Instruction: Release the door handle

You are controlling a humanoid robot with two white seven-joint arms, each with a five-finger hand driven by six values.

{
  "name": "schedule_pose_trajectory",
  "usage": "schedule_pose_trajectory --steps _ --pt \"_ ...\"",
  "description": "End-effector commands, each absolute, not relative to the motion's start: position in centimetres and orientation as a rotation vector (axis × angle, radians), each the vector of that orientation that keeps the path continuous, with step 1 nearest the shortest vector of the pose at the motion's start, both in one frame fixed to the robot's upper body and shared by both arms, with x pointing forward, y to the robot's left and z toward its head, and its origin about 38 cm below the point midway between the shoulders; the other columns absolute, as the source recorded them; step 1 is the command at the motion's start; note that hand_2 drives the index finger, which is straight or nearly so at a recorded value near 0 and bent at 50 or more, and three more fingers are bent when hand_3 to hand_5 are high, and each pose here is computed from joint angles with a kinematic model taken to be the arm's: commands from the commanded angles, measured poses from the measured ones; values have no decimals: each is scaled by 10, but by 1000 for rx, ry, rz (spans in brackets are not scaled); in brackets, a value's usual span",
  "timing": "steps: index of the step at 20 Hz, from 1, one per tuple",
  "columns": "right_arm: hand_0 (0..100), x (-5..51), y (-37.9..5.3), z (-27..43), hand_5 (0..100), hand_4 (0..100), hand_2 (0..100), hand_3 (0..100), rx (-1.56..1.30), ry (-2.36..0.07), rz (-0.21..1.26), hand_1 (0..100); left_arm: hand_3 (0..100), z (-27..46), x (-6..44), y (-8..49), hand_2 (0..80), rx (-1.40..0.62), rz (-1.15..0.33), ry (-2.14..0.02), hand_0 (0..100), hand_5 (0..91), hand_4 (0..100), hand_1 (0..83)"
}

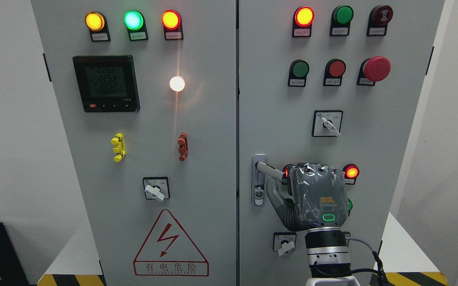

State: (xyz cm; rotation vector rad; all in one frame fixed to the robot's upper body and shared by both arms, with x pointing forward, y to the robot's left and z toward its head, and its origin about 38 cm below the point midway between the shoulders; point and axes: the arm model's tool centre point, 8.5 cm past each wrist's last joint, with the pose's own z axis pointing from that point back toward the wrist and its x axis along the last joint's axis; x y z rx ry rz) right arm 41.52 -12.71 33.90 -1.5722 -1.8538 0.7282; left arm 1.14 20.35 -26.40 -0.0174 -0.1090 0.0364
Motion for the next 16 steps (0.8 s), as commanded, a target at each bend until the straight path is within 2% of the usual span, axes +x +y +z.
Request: schedule_pose_trajectory --steps 1,16 --pt "525 415 -128 339 1000 1000 912 1000 -1574 -1851 730 465 0 -263 18 205 0 -13 33 -106 120 0 0 556" --pt "526 417 -133 341 1000 1000 909 1000 -1585 -1841 719 463 0 -263 18 205 0 -13 33 -106 120 0 0 556"
